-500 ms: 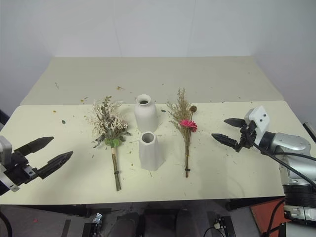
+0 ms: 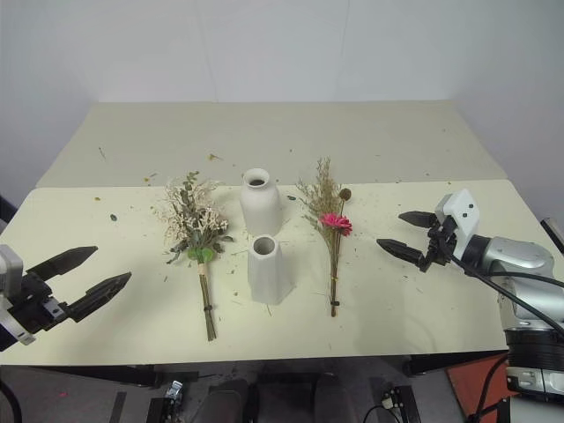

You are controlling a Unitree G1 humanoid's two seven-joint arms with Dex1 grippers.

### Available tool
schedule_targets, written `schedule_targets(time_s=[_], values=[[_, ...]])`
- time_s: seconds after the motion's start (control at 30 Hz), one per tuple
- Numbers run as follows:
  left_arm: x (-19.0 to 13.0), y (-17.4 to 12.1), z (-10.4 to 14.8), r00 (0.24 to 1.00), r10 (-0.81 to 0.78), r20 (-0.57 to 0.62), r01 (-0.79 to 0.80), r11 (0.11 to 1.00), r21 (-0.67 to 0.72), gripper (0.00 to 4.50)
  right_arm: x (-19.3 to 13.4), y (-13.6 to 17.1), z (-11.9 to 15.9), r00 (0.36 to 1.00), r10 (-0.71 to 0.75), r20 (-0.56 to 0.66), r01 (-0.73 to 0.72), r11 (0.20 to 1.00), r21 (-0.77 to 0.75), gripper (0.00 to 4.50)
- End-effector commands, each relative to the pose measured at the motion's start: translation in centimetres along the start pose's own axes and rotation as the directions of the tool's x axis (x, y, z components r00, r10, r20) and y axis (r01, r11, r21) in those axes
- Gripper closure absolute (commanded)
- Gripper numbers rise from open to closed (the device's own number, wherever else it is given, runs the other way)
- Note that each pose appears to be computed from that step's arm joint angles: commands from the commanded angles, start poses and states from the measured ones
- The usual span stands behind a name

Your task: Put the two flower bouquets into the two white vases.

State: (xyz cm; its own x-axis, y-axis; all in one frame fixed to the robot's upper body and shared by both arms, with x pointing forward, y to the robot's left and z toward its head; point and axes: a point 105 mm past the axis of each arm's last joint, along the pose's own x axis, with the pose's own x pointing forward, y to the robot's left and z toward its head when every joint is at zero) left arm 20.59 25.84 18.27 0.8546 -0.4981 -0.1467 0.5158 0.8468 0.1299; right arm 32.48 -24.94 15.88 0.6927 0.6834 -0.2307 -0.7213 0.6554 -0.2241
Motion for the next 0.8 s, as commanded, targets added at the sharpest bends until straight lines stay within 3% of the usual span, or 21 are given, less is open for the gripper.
schedule_targets(time_s=[0.03,0.4,0.6,0.8], values=[[0.1,-0.1,1.3,0.999,-0.026,0.023,0.025,0.999,0.042,0.02,0.0,0.0,2.4,0.999,0.028,0.041,-0.027,0.999,-0.039,0.0],[1.8,-0.1,5.5,0.978,-0.18,0.102,0.167,0.978,0.126,0.02,1.2,1.3,4.5,0.994,0.111,0.001,-0.111,0.993,-0.028,0.0],[2.9,-0.4,7.9,0.948,-0.293,0.126,0.269,0.947,0.175,0.02,2.5,4.2,3.7,0.963,0.21,-0.171,-0.196,0.976,0.096,0.0],[3.7,-0.2,9.4,0.925,-0.359,0.127,0.333,0.924,0.189,0.02,3.9,4.7,4.2,0.937,0.201,-0.284,-0.124,0.956,0.265,0.0]])
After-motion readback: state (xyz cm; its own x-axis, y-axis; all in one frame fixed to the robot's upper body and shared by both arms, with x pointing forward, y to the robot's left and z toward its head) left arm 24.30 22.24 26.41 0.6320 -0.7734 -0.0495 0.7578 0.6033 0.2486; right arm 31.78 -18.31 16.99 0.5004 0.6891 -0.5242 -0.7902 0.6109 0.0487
